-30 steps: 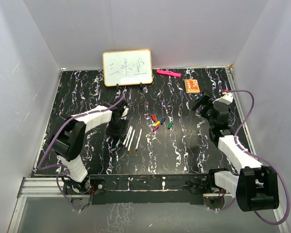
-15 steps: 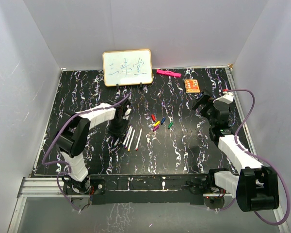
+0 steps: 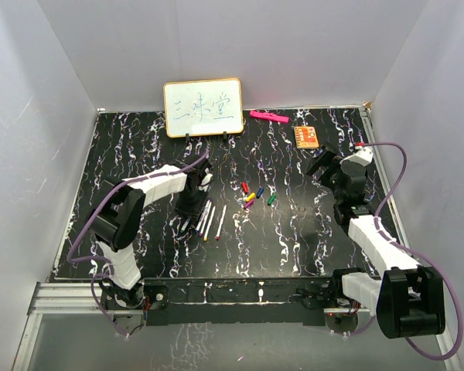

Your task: Insert the pens into the pen caps

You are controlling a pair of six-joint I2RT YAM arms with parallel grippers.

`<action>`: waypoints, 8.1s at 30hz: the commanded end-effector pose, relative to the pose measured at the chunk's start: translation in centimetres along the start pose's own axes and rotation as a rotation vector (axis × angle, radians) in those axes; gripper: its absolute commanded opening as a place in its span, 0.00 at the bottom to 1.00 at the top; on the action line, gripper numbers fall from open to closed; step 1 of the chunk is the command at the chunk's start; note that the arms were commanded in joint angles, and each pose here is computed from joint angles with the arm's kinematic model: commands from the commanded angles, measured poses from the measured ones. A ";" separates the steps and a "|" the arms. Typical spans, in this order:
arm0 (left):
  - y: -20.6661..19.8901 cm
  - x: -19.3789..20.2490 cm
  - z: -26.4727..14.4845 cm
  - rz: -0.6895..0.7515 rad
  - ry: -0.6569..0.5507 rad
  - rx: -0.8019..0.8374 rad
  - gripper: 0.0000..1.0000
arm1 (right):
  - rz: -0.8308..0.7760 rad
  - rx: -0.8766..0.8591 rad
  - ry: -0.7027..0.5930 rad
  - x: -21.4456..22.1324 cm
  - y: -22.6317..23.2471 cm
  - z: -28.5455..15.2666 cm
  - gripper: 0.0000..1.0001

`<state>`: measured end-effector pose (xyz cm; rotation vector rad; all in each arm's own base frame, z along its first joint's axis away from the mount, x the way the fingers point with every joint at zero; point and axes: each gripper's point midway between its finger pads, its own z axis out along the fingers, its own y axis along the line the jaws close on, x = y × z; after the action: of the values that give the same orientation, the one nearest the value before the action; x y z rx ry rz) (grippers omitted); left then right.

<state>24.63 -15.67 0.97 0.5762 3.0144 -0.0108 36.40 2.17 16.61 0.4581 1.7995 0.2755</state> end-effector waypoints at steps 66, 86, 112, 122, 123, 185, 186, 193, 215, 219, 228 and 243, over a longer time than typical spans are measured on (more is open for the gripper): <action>0.6 -1.4 -8.8 -0.129 -0.466 0.011 0.00 | -0.201 0.063 0.400 12.5 8.0 -0.1 0.49; -0.4 -1.2 -13.4 -0.075 -0.768 0.144 0.00 | -0.202 0.187 0.461 16.5 8.8 0.7 0.39; -1.7 -0.8 -12.5 -0.064 -0.724 0.209 0.00 | -0.227 0.229 0.537 19.6 7.7 1.1 0.12; -3.0 -1.1 -12.1 -0.044 -0.713 0.274 0.00 | -0.274 0.248 0.556 19.9 6.4 0.4 0.00; -3.1 -1.2 -12.2 -0.041 -0.723 0.284 0.00 | -0.276 0.236 0.546 19.6 6.7 0.5 0.00; -16.8 -5.9 -18.9 0.147 -1.037 1.036 0.00 | 0.148 -1.089 -0.207 1.4 25.8 -12.1 0.00; -16.8 -5.9 -19.0 0.148 -1.041 1.035 0.00 | 0.149 -1.088 -0.206 1.4 25.8 -12.0 0.00; -16.8 -5.8 -19.5 0.158 -1.065 1.030 0.00 | 0.136 -1.079 -0.179 2.2 25.8 -11.5 0.00; -16.9 -5.9 -19.3 0.155 -1.067 1.027 0.00 | 0.122 -1.075 -0.158 3.2 25.7 -11.5 0.00; -16.9 -5.9 -19.4 0.155 -1.071 1.029 0.00 | 0.116 -1.074 -0.156 3.3 25.6 -11.5 0.00; -16.9 -5.8 -19.3 0.154 -1.069 1.034 0.00 | 0.111 -1.073 -0.165 3.2 25.5 -11.6 0.00; -17.0 -5.5 -18.8 0.147 -1.048 1.042 0.00 | 0.075 -1.071 -0.217 2.3 25.6 -11.7 0.00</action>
<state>22.35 -32.75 17.69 0.5230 1.8373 -1.3771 29.19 27.03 26.58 -0.1882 1.2734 1.1376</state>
